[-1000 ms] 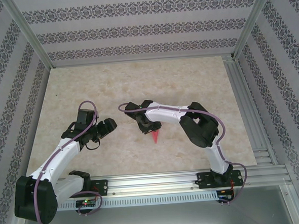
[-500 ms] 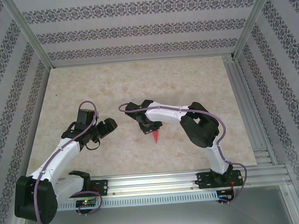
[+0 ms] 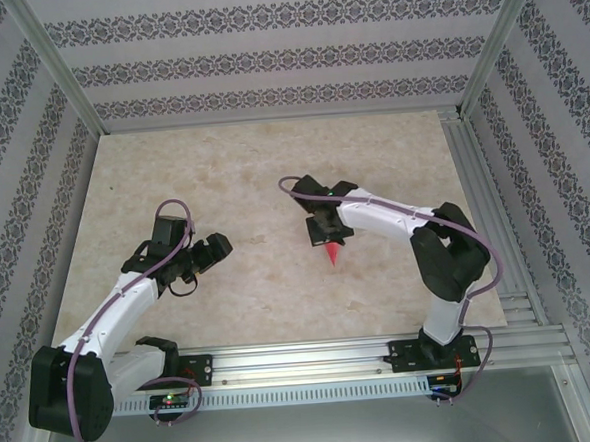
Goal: Fold a paper plane with a square sheet of paper (fold left side to right side)
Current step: Turn over the paper plane at the center of the table.
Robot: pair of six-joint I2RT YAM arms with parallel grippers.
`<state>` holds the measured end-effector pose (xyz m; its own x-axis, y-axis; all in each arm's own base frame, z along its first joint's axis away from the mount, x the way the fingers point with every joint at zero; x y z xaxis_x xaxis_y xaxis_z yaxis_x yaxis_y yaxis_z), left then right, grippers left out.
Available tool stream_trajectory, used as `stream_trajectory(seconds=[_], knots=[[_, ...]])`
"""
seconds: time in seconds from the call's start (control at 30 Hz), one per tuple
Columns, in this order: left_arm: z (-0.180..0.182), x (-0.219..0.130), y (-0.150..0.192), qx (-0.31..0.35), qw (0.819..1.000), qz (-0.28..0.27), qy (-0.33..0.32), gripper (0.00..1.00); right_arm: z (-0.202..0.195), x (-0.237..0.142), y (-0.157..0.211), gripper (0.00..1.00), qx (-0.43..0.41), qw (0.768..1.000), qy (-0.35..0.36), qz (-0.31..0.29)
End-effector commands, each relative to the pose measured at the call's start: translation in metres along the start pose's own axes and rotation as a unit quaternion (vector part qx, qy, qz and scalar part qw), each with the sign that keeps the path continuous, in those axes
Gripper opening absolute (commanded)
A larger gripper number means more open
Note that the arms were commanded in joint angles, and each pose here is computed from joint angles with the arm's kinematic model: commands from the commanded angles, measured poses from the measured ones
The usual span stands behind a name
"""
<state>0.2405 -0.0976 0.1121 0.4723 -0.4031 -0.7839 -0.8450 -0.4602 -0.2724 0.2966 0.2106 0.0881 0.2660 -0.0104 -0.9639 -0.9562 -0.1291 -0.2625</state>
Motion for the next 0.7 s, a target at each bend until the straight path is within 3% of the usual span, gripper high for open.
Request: stream_trajectory(seconds=[0.0,0.4,0.67], knots=[[-0.002,-0.003,-0.005,0.006,1.0,-0.001,-0.003,0.89,0.01,0.011,-0.007,0.04,-0.017,0.999,-0.044,-0.012],[-0.003,-0.006,-0.007,0.004,1.0,0.0,-0.009,0.91,0.0,0.038,0.003,0.19,-0.002,0.999,-0.012,0.037],[-0.001,-0.005,-0.006,0.003,1.0,0.001,-0.011,0.91,0.001,0.049,0.008,0.22,0.001,0.998,-0.009,0.056]])
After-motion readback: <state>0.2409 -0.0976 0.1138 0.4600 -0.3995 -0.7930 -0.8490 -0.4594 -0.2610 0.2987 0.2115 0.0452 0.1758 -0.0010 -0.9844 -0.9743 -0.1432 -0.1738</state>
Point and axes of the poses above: each hand's point on the last joint's axis, 136 mm out from that joint toward the fingers, its own x axis out along the fingers, its own z axis along the line the jaws close on, y = z × x, the point moved 3 cm from there along -x, back along the fingers, and after that the axes turned 2 degrees about x, right-handed, at the moved point
